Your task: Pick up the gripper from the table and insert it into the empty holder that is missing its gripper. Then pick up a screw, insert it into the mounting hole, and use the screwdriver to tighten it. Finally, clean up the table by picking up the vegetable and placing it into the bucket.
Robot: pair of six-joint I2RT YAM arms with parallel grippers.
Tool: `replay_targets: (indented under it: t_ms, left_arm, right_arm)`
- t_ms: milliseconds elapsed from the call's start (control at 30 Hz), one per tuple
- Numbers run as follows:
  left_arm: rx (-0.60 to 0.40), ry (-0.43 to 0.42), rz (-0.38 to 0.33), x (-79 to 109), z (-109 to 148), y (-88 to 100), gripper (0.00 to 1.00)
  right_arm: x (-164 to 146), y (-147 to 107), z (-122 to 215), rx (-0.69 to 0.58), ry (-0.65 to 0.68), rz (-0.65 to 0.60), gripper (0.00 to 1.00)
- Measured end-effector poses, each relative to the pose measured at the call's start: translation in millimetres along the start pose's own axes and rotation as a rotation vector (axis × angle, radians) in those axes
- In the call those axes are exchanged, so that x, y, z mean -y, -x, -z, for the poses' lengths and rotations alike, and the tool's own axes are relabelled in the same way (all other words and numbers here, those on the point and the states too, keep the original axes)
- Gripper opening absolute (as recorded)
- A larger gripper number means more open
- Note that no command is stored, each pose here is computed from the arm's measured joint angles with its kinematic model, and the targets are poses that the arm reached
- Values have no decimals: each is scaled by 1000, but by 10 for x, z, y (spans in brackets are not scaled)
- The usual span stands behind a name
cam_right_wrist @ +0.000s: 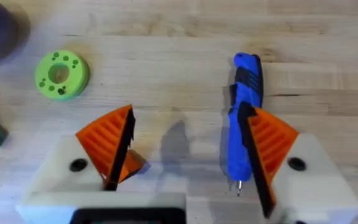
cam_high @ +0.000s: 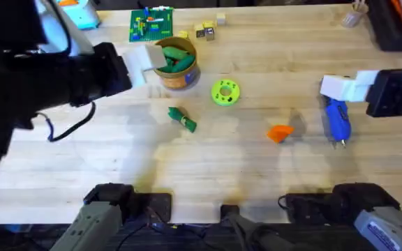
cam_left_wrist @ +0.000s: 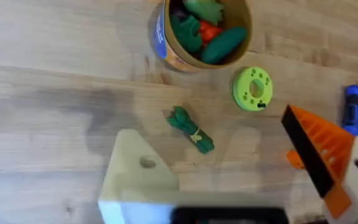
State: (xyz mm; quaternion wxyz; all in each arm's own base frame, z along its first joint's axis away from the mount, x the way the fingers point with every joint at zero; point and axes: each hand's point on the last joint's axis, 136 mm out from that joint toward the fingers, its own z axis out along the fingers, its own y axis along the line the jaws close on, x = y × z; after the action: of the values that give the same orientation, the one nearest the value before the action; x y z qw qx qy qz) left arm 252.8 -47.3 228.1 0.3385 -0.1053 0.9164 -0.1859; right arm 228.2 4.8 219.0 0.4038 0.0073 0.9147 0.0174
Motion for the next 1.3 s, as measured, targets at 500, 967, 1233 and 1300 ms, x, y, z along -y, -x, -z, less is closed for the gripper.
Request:
replay_targets:
  t_ms: [500,967,1233,1300]
  left_arm:
    - [-416,94,-2,234,-899,-946,489]
    - [-276,-30,-226,664,-916,-801,219]
    - [94,-375,-576,1563,-282,-388,994]
    - [165,-420,-617,1688,-157,-307,995]
  right_arm:
    - [0,-10,3,-3,0,0,991]
    - [1,-43,3,-17,0,0,991]
    - [1,-45,3,-18,0,0,991]
    - [1,-45,3,-18,-1,0,991]
